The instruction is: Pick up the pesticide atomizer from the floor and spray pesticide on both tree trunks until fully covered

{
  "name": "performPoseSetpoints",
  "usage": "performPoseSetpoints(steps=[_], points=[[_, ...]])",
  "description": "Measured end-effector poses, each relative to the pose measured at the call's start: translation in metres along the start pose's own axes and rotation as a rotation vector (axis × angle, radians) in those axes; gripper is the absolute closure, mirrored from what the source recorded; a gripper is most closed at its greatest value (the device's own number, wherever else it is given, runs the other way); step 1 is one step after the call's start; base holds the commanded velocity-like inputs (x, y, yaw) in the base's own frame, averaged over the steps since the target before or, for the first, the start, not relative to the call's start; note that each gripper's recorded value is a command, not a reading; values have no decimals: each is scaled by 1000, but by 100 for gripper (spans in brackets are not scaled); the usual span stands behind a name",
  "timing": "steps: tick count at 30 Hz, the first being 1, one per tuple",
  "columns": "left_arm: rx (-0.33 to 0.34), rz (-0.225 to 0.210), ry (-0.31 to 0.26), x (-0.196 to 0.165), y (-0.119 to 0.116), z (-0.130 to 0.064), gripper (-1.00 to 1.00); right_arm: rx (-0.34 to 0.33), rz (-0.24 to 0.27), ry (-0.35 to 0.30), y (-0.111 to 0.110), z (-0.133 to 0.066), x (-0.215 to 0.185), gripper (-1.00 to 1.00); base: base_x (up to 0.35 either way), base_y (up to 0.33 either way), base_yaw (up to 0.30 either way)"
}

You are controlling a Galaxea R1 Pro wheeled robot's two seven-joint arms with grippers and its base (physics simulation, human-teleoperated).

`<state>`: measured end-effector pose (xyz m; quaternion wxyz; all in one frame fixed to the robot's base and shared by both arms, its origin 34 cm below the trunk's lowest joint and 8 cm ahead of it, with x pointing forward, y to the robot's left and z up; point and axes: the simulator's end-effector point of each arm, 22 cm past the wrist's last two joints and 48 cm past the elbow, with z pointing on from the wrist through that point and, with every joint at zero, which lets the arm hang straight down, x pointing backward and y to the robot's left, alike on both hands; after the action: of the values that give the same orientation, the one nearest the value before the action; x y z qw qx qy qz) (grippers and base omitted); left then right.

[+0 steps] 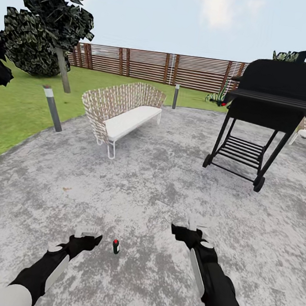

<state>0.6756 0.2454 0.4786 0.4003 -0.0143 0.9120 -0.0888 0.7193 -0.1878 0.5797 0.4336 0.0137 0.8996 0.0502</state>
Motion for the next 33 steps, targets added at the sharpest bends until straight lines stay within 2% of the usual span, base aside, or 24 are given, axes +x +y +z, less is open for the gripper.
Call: performPoseSetpoints(steps=[7,14,17,29,33], points=[[-22,5,3,13,8,7,-100,-4,-4,18,-3,13,17,-100,0,0,0],[-23,7,-7,20,12,15,-100,-11,-5,70,1,25,56,-100,0,0,0],[-21,7,-7,26,12,18,-100,-10,-6,74,0,28,63,-100,0,0,0],[-19,5,-6,49,14,32,-100,-14,-3,62,-2,39,82,-100,0,0,0],[-19,4,-6,56,15,36,-100,-14,-3,30,-2,43,82,-100,0,0,0]])
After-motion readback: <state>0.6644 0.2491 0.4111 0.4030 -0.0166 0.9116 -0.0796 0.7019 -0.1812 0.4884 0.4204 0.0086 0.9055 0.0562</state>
